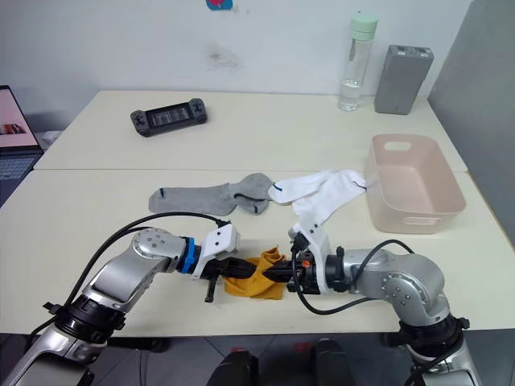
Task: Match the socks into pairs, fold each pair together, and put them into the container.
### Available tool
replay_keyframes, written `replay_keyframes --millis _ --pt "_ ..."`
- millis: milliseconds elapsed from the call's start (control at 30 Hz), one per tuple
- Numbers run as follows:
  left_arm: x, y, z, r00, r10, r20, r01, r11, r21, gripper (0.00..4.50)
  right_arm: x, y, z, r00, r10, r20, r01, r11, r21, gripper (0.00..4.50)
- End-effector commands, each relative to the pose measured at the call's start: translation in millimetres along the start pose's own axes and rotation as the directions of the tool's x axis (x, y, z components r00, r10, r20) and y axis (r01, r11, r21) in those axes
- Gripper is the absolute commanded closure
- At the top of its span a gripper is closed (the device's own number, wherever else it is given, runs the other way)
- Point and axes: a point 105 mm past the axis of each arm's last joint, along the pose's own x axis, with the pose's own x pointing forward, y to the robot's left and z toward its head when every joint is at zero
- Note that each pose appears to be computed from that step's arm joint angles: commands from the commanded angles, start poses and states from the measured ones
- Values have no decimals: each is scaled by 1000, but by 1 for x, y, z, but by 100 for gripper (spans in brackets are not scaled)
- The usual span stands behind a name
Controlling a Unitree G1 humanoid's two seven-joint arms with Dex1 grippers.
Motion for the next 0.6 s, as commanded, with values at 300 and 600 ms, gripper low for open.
replay_keyframes --millis 300,600 --pt "-22 2 -6 999 50 5 -50 998 -38 450 38 -1 1 999 41 -4 -41 999 10 446" --pt "-24 -1 -17 997 82 -8 -82 994 -69 450 46 -5 -4 999 40 -13 -40 999 13 393"
